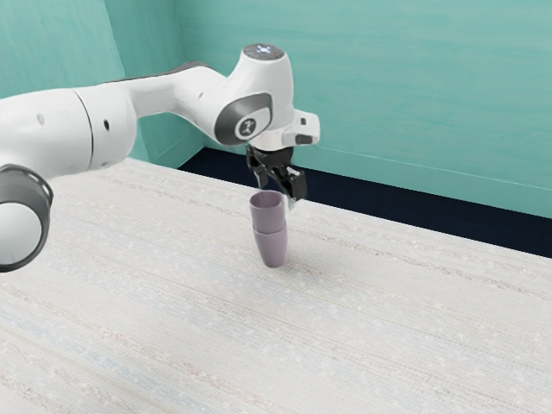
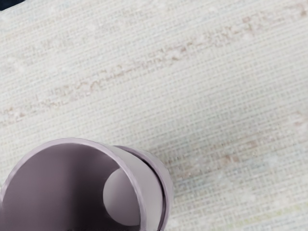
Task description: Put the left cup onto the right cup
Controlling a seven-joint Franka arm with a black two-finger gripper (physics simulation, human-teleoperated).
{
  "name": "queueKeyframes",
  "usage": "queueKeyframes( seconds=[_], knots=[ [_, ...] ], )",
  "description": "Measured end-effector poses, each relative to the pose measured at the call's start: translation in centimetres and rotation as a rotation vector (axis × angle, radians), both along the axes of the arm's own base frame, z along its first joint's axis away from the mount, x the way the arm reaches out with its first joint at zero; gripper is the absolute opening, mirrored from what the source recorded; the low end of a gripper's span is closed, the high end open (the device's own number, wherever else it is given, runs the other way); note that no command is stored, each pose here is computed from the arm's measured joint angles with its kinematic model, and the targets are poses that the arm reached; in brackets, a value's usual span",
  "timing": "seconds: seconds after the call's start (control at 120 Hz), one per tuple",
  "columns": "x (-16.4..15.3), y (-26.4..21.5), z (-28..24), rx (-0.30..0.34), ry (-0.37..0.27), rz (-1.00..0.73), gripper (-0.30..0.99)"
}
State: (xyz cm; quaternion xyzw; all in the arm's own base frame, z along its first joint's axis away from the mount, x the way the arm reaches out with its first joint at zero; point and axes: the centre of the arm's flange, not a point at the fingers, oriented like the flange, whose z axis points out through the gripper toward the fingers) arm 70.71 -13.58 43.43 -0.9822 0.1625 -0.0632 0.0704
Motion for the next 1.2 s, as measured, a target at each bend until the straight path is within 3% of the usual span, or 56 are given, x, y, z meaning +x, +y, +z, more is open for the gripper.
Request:
queueKeyframes(
  seconds=[0.408,0.725,1.2],
  knots=[
    [-1.9,0.2,5.4,-0.004,-0.036,0.016,0.69],
    [-4.6,3.0,10.3,-0.012,-0.045,0.083,0.69],
    [-9.6,8.5,14.7,-0.04,-0.006,0.209,0.69]
  ],
)
